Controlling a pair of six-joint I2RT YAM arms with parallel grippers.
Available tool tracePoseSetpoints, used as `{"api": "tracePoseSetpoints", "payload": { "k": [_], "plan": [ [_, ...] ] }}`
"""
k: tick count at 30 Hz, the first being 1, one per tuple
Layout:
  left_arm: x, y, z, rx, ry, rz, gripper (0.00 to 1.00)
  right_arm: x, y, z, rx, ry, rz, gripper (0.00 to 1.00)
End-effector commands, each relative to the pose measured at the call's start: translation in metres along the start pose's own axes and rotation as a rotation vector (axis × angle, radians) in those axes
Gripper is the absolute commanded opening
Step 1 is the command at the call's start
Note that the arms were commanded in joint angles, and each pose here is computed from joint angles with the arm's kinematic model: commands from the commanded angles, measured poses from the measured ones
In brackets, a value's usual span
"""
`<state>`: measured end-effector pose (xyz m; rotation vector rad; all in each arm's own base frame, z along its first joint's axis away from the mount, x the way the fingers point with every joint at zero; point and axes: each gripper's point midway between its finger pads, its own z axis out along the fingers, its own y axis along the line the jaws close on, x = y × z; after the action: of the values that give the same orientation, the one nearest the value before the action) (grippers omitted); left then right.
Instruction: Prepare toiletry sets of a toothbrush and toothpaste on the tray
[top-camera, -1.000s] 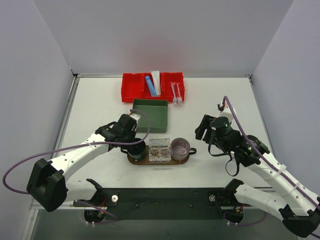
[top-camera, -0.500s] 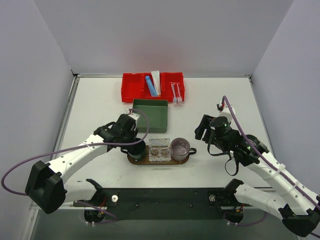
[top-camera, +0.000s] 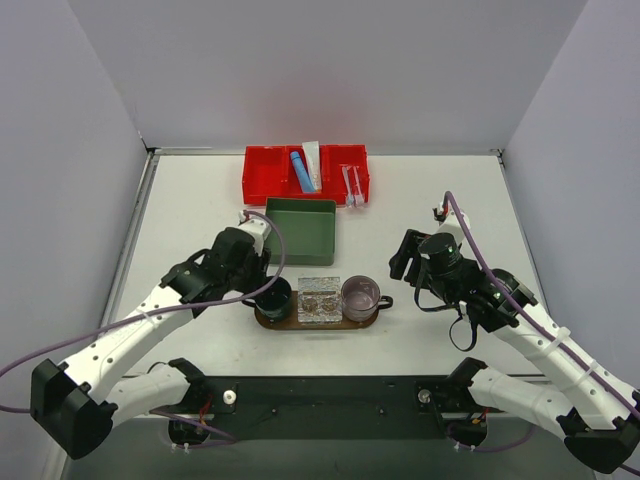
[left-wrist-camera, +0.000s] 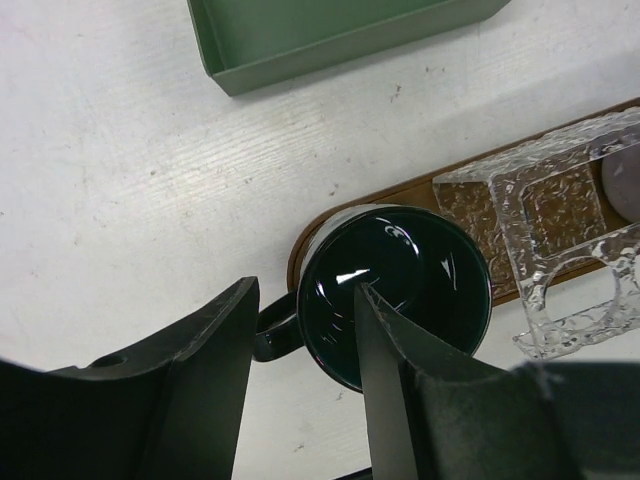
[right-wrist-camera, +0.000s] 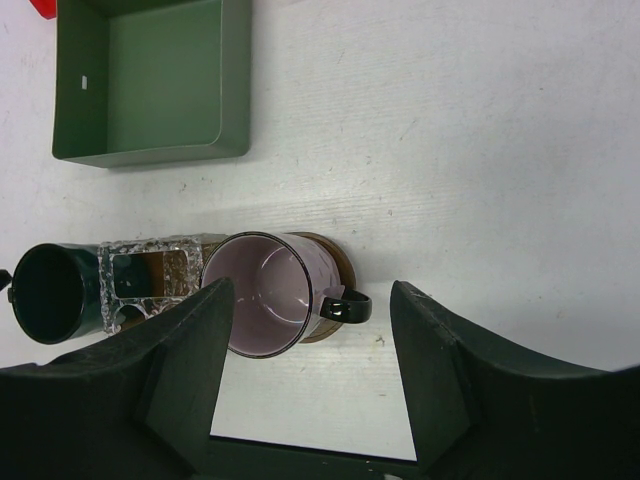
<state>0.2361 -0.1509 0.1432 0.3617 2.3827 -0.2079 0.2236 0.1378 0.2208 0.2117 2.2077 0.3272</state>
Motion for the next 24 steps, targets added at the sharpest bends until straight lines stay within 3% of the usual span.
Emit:
{"api": "tracePoseSetpoints", "payload": {
  "k": [1,9,16,24],
  "plan": [
    [-0.04,-0.005,-0.021,0.036,-0.162,-0.005,0.54,-0.004,0.0,-0.003,0.0,-0.01,-0.004,0.59],
    [-0.088,0.0,-0.047,0.086,-0.306,-0.107,0.57,-0.006,0.011,-0.009,-0.062,-0.001,0.015,0.59],
    [-0.13,-0.008,-0.038,0.111,-0.327,-0.147,0.57,-0.007,0.009,-0.012,-0.067,-0.013,0.025,0.6],
    [-0.204,-0.005,-0.028,0.055,-0.465,-0.346,0.56,-0.008,0.006,-0.014,-0.067,-0.024,0.042,0.6]
  ]
}}
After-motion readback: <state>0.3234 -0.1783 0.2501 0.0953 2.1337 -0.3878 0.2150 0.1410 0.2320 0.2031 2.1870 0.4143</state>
